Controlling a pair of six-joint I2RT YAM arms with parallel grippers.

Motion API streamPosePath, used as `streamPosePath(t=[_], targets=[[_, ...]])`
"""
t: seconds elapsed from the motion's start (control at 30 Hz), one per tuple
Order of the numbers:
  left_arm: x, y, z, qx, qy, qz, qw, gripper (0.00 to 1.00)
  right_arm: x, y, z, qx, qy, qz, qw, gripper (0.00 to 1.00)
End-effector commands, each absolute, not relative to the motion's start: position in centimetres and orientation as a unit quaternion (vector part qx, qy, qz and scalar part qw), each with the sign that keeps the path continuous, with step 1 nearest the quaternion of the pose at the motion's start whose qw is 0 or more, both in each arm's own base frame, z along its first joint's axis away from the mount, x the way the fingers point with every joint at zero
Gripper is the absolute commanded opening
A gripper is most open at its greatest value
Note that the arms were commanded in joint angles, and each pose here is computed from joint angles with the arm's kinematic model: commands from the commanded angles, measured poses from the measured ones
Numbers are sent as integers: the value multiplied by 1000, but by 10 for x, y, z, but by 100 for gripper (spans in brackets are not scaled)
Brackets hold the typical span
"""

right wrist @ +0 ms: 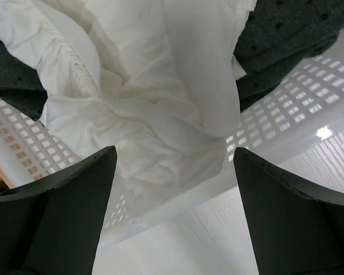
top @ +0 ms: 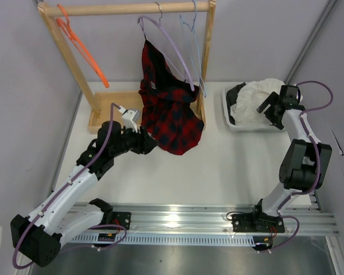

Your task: Place the skirt on the hanger

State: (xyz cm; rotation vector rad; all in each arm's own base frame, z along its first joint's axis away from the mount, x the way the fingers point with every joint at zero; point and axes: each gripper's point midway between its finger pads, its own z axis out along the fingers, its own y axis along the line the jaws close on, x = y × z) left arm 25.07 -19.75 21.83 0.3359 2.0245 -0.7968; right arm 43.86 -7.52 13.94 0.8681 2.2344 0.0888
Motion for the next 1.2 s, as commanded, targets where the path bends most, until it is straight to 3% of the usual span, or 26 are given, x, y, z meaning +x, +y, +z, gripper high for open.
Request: streamPosePath(t=[0.0, 0.47, 0.67, 0.7, 0.77, 0.8, 0.9, 1.17], targets=[[250, -198, 226, 149, 809, -322, 468, 54, 452, -84, 136, 329, 870, 29, 365, 90], [247, -199, 226, 150, 808, -327, 466, 54, 456, -83, 118, 336, 875, 31, 348, 86], [247, -199, 226, 151, 808, -328, 466, 54, 467, -79, 126, 332, 871, 50, 358, 58], [248, -199, 225, 150, 809, -327, 465, 54, 469, -79, 128, 332, 871, 52, 359, 44], [248, -199, 227, 151, 808, -327, 467, 54, 476, -80, 139, 333, 865, 54, 371, 32], [248, -199, 227, 151, 808, -327, 467, 54, 478, -80, 142, 332, 865, 55, 373, 20], [248, -198, 227, 150, 808, -326, 468, 54, 489, -79, 163, 333, 855, 62, 393, 2], [248, -197, 229, 150, 806, -324, 472, 54, 516, -48, 249, 297, 829, 101, 462, 0]])
